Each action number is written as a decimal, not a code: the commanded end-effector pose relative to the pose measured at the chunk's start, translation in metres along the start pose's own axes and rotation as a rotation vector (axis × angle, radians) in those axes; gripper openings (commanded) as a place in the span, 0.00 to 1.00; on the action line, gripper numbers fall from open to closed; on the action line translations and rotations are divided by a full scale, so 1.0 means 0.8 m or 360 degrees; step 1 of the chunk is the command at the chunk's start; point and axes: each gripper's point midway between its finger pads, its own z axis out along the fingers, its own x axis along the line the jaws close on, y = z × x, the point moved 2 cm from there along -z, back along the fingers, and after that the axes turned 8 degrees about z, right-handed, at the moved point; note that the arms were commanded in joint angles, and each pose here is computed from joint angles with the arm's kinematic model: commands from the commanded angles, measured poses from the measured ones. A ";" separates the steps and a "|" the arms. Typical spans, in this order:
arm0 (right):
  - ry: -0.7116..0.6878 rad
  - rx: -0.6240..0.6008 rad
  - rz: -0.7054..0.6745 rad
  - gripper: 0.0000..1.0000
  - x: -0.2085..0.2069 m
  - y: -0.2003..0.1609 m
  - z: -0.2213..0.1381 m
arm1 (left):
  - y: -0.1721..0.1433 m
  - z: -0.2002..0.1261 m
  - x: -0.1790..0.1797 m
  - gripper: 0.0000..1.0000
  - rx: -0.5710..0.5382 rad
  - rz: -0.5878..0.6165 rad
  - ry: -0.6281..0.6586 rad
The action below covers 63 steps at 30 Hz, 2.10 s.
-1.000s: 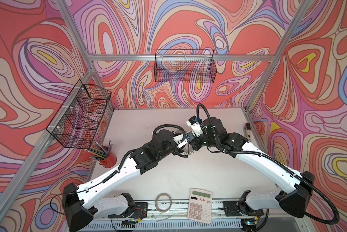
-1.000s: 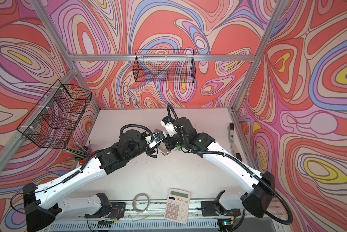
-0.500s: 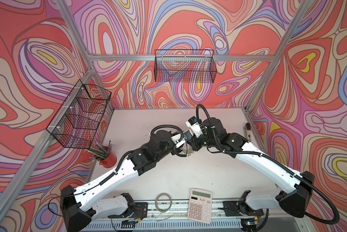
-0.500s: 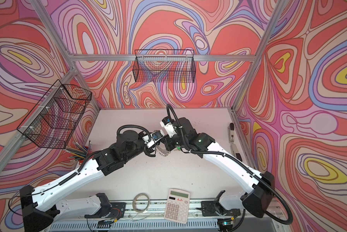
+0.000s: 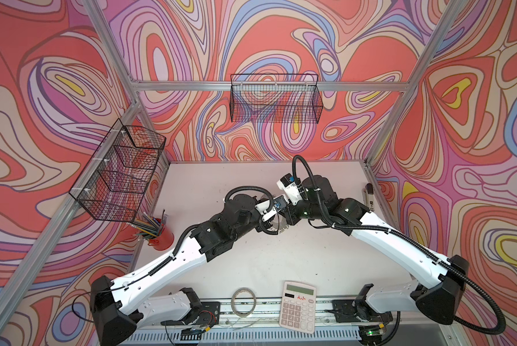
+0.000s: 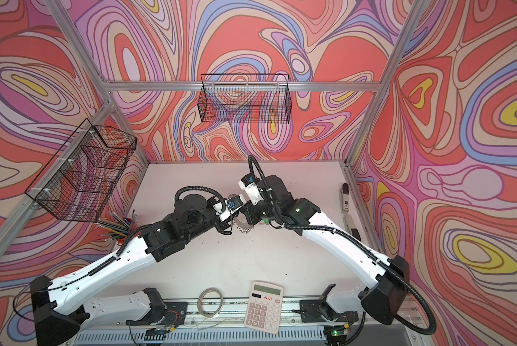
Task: Attach keys to a key ring
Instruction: Insert the key into the keyring.
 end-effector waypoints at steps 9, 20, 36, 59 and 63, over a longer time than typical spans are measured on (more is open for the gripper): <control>0.0046 -0.0054 -0.0020 0.00 0.010 0.010 -0.006 | 0.006 0.014 0.018 0.26 0.0003 -0.0017 0.0112; 0.0047 -0.0053 -0.0024 0.00 0.010 0.007 -0.005 | 0.009 0.014 0.026 0.20 0.0005 -0.0106 0.0156; 0.0062 -0.0041 -0.0018 0.00 0.010 0.005 -0.001 | 0.008 0.013 0.025 0.01 0.0066 -0.0285 0.0106; 0.0022 -0.0169 -0.0126 0.38 0.010 0.018 -0.019 | 0.007 -0.022 0.047 0.00 0.0295 -0.1171 -0.0188; 0.0072 -0.0258 -0.0144 0.55 0.022 0.031 -0.038 | 0.007 -0.019 0.052 0.00 0.0347 -0.1245 -0.0164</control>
